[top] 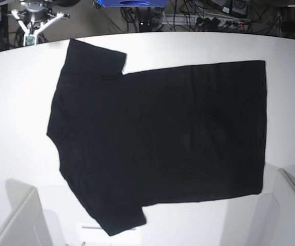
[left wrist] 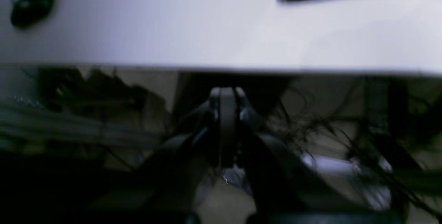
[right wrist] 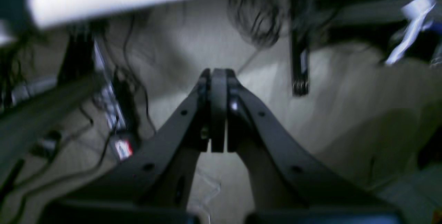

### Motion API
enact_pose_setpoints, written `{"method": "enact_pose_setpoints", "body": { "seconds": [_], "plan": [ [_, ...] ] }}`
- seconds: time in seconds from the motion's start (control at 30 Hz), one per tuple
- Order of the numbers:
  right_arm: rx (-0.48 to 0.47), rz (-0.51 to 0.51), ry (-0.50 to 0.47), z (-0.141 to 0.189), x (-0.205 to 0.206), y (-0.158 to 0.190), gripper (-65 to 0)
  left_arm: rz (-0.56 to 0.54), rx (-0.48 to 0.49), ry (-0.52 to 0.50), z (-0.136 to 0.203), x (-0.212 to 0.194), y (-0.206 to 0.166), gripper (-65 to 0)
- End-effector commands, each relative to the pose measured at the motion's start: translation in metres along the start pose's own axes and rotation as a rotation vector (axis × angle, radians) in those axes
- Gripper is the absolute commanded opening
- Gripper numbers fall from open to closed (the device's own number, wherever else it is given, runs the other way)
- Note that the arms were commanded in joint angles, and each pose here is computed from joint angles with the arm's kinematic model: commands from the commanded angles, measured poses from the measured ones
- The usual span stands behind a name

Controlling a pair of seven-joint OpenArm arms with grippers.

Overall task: Fold the T-shirt properly
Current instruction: 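Move both grippers down to the shoulder corners of the black T-shirt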

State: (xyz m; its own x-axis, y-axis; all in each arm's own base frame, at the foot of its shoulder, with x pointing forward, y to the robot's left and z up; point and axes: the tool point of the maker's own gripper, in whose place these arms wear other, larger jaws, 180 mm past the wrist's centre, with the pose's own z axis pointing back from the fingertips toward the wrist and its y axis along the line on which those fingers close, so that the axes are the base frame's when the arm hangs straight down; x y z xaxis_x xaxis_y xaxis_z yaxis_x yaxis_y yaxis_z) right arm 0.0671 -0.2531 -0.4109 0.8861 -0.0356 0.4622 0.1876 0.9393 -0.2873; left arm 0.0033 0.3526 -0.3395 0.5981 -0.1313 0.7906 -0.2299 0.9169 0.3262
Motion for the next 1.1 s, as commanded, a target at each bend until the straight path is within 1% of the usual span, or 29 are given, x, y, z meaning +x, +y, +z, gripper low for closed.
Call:
{"method": "enact_pose_setpoints", "body": {
  "seconds": [0.0,0.13,0.2,0.3,0.4,0.43,0.53,0.6,0.67,0.7,0.73,0.77,0.8,0.83,0.87,0.93,1.0,1.07],
  "plan": [
    [0.008,-0.013,-0.033,0.002,0.01,0.004,-65.0,-0.011,0.0,-0.049,0.002,0.017,0.003,-65.0],
    [0.03,-0.087,-0.103,-0.005,0.041,0.02,-65.0,-0.015,-0.004,-0.125,-0.002,0.046,0.002,-65.0],
    [0.067,-0.102,-0.135,-0.006,0.054,0.034,-65.0,-0.008,-0.01,-0.159,-0.005,0.057,-0.002,-65.0],
    [0.171,-0.062,-0.173,-0.005,0.072,0.06,-65.0,0.006,-0.017,-0.196,-0.01,0.069,-0.008,-65.0],
    [0.271,-0.008,-0.178,-0.003,0.08,0.082,-65.0,0.012,-0.018,-0.211,-0.012,0.073,-0.01,-65.0],
    [0.302,-0.013,-0.175,-0.002,0.081,0.086,-65.0,0.013,-0.017,-0.214,-0.013,0.073,-0.01,-65.0],
    [0.425,-0.077,-0.159,0.003,0.082,0.098,-64.5,0.013,-0.014,-0.218,-0.015,0.074,-0.008,-65.0],
    [0.49,-0.132,-0.176,0.006,0.088,0.095,-48.3,0.013,-0.015,-0.223,-0.016,0.075,-0.009,-65.0],
    [0.527,-0.179,-0.181,0.008,0.092,0.088,-35.9,0.016,-0.014,-0.225,-0.017,0.076,-0.009,-65.0],
    [0.536,-0.203,-0.183,0.008,0.093,0.084,-31.8,0.02,-0.013,-0.232,-0.018,0.078,-0.009,-65.0],
    [0.536,-0.23,-0.182,0.006,0.094,0.079,-29.4,0.031,-0.01,-0.238,-0.019,0.079,-0.009,-58.9],
    [0.526,-0.244,-0.181,0.004,0.095,0.072,-29.3,0.051,-0.004,-0.239,-0.02,0.079,-0.007,-52.3],
    [0.523,-0.257,-0.174,0.0,0.095,0.068,-29.7,0.093,0.004,-0.244,-0.021,0.081,-0.005,-45.1],
    [0.516,-0.264,-0.16,-0.004,0.093,0.063,-29.9,0.145,0.018,-0.246,-0.022,0.081,-0.002,-39.3],
    [0.51,-0.265,-0.151,-0.007,0.092,0.059,-30.2,0.188,0.028,-0.243,-0.024,0.08,0.0,-35.1],
    [0.504,-0.279,-0.13,-0.014,0.088,0.057,-30.2,0.266,0.042,-0.196,-0.029,0.074,0.004,-30.4],
    [0.498,-0.293,-0.117,-0.019,0.085,0.054,-30.2,0.324,0.003,-0.17,-0.041,0.075,-0.002,-29.6],
    [0.504,-0.3,-0.094,-0.024,0.079,0.057,-30.2,0.367,-0.057,-0.143,-0.051,0.078,-0.009,-29.3]
  ]
}}
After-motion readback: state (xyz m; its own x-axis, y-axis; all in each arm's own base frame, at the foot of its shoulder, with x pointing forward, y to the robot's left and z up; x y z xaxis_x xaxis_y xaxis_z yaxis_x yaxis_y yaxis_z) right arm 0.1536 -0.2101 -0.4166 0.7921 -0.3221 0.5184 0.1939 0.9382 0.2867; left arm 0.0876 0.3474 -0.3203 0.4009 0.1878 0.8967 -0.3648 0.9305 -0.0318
